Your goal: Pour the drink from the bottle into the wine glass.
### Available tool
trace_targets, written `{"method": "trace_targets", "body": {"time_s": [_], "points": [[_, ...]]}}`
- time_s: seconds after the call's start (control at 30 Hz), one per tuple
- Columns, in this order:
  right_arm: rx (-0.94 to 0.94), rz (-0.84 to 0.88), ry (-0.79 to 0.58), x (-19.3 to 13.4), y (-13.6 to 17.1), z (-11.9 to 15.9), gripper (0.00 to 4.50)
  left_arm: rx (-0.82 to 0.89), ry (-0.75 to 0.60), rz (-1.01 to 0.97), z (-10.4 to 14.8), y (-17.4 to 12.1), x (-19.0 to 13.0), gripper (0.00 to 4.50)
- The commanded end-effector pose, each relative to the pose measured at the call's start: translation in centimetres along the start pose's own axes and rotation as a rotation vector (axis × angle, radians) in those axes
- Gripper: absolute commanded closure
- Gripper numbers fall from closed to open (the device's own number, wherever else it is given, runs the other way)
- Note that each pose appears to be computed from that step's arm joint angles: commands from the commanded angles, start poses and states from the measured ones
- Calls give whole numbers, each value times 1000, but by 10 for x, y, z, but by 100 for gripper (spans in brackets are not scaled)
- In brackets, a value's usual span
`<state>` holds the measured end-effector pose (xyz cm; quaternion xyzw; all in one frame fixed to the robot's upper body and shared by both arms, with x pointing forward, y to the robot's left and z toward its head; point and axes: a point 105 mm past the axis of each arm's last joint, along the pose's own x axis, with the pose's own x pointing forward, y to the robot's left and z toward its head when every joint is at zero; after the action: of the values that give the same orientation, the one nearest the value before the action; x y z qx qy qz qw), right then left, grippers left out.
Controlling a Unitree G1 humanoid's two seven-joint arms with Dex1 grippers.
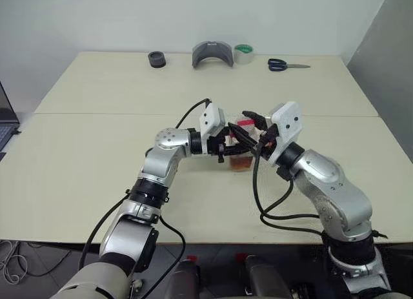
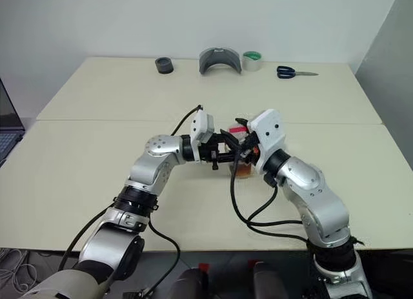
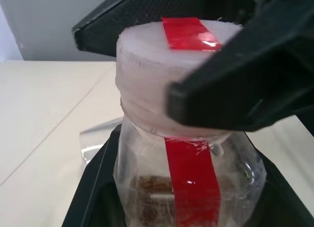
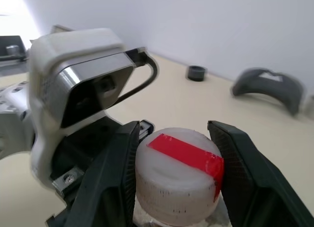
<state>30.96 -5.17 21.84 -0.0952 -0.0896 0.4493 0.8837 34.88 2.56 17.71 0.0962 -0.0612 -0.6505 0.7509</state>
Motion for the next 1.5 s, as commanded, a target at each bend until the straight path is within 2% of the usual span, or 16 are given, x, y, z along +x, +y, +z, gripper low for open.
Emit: {"method": "trace_targets", "body": {"time_s": [0.03, 0.2, 0.3, 0.43, 0.63, 0.87, 1.17, 1.27, 1.43, 1.5], "points": [[25, 395, 54, 2, 17, -2, 262, 73, -37, -44, 23, -1, 4, 258], [10, 406, 85, 2, -2, 1, 262, 79, -27, -25, 21, 2, 0, 258], [-13, 297, 38, -1, -14, 9, 159, 76, -30, -13, 21, 1, 0, 261], [-24, 209, 6, -16, -13, 20, 25, 75, -31, 1, 20, 1, -2, 262], [-8, 36, -34, -32, 3, 27, 21, 68, -36, 19, 20, 5, -2, 263], [-21, -263, -56, -12, 1, 20, 21, 33, -25, -12, 18, 5, -2, 263], [-7, -327, -68, -3, -1, 16, 21, 44, -6, -26, 18, 9, -5, 263], [-10, -343, -58, -4, -5, 13, 83, 45, -5, -27, 17, 8, -5, 263], [-10, -331, -42, -5, -4, 9, 254, 44, -2, -24, 16, 8, -5, 263], [-11, -317, -36, -4, -2, 7, 264, 44, -3, -20, 16, 8, -6, 263]]}}
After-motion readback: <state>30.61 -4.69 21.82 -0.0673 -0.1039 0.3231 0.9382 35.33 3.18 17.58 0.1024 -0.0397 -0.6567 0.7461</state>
